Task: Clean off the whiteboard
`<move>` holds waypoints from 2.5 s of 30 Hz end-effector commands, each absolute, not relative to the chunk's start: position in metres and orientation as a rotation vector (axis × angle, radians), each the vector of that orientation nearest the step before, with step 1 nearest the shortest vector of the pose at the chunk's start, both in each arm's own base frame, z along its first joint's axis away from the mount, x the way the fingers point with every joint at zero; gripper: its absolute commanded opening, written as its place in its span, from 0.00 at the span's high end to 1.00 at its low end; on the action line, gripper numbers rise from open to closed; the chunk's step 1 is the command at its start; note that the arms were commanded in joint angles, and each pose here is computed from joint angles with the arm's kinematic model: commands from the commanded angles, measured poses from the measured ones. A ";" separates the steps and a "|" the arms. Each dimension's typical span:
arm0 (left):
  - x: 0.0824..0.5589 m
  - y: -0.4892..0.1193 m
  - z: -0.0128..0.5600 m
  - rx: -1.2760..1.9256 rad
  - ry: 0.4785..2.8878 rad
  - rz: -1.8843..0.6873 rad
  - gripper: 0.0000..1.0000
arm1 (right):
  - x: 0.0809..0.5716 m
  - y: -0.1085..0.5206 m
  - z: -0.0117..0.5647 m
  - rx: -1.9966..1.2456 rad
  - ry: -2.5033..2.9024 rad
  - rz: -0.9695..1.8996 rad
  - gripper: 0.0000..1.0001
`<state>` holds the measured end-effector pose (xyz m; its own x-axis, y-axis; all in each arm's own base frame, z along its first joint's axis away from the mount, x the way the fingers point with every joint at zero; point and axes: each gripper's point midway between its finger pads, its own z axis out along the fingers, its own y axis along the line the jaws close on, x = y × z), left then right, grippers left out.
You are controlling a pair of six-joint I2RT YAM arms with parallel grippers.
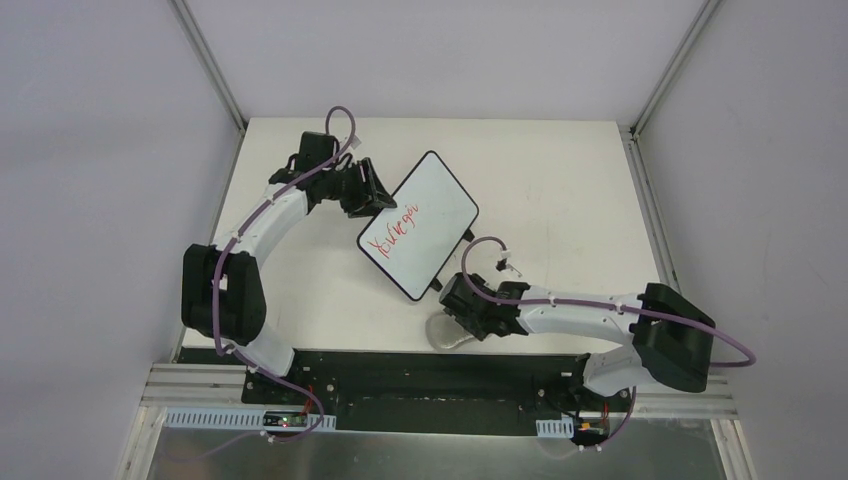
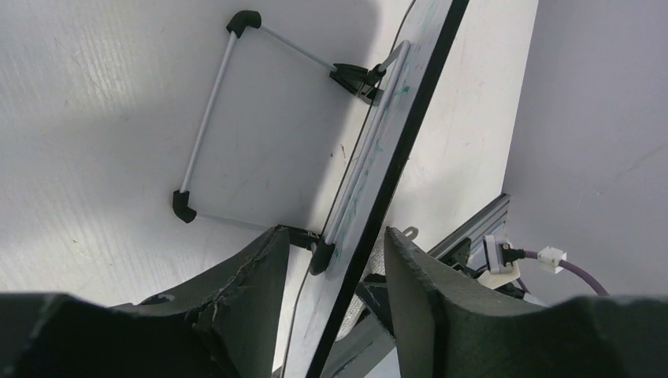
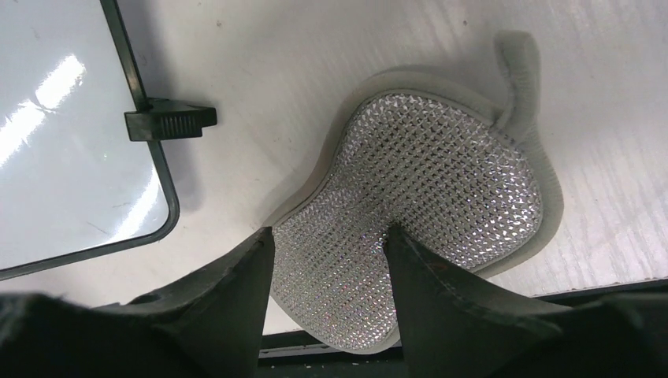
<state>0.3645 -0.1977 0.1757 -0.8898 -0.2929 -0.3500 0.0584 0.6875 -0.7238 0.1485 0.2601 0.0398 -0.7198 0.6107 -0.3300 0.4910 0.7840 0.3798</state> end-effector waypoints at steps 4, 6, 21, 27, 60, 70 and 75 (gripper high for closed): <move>0.354 -0.195 0.179 -0.207 2.437 -1.008 0.58 | 0.159 0.232 0.033 0.622 2.534 0.357 0.33; 0.353 -0.194 0.176 -0.231 2.439 -1.009 0.63 | 0.167 0.225 0.035 0.500 2.519 0.397 0.17; 0.350 -0.195 0.184 -0.275 2.400 -1.041 0.69 | 0.202 0.196 0.071 0.347 2.653 0.090 0.07; 0.350 -0.192 0.188 -0.261 2.399 -1.010 0.55 | 0.206 0.182 0.081 1.150 2.409 0.001 0.20; 0.345 -0.179 0.211 -0.194 2.359 -0.914 0.43 | 0.208 0.190 -0.012 1.195 2.396 -0.324 0.87; 0.345 -0.182 0.216 -0.186 2.350 -0.941 0.39 | 0.213 0.184 0.029 0.719 2.442 -0.275 1.00; 0.345 -0.183 0.217 -0.176 2.351 -0.946 0.31 | 0.219 0.215 0.065 0.393 2.410 0.011 1.00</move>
